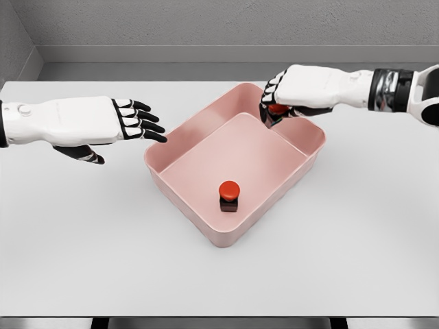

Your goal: Put the industrial switch in the basket with both arms

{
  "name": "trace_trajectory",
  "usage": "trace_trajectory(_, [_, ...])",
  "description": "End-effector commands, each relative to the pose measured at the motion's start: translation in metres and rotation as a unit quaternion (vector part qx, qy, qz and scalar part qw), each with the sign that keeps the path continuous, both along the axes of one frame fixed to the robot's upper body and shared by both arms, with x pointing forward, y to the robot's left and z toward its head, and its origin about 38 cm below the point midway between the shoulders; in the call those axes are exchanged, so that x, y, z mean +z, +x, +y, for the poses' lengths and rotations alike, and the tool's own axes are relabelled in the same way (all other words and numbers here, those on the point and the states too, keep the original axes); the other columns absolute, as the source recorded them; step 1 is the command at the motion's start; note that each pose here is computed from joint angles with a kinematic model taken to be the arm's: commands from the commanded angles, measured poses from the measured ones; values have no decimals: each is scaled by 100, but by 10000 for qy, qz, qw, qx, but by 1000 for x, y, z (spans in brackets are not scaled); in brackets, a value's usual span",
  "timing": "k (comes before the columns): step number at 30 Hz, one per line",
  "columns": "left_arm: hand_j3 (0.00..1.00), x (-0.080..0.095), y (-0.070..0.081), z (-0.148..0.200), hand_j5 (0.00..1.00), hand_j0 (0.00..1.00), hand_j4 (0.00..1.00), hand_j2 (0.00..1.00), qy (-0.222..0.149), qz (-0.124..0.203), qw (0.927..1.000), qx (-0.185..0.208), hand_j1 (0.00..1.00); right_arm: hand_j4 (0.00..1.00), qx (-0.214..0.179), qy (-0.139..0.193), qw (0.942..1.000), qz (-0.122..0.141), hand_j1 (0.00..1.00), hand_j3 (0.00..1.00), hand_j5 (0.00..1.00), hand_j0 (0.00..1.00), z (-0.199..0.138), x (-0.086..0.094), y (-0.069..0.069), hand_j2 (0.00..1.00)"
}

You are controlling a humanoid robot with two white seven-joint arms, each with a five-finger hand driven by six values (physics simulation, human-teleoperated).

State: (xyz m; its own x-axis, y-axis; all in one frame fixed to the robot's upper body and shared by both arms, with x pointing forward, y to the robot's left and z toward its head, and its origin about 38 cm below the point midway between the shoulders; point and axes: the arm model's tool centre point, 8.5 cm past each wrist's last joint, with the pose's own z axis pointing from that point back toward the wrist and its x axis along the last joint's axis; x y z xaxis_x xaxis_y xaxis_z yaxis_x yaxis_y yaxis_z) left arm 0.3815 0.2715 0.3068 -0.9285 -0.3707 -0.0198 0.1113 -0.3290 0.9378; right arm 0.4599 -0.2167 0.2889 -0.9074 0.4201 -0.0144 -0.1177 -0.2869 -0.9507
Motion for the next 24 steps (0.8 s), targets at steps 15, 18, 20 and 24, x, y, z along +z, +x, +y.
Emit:
trace_trajectory(15, [100,1,0,0,100,100,100,100,-33,4,10000,12,100,100,448,122,9989,-55,100,100,100,100,36,2,-8,100])
trace_trajectory(18, [100,1,0,0,100,100,100,100,-29,12,10000,19,100,100,393,114,9991,-120,100,100,100,100,32,9,-6,100])
trace_trajectory(20, [100,0,0,1,100,100,100,100,-25,19,10000,26,100,100,185,27,9997,-176,100,100,100,100,11,14,-4,100])
trace_trajectory(24, [100,0,0,2,100,100,100,100,-21,18,10000,32,100,100,-449,-2,9986,-263,100,100,100,100,-48,19,-3,100])
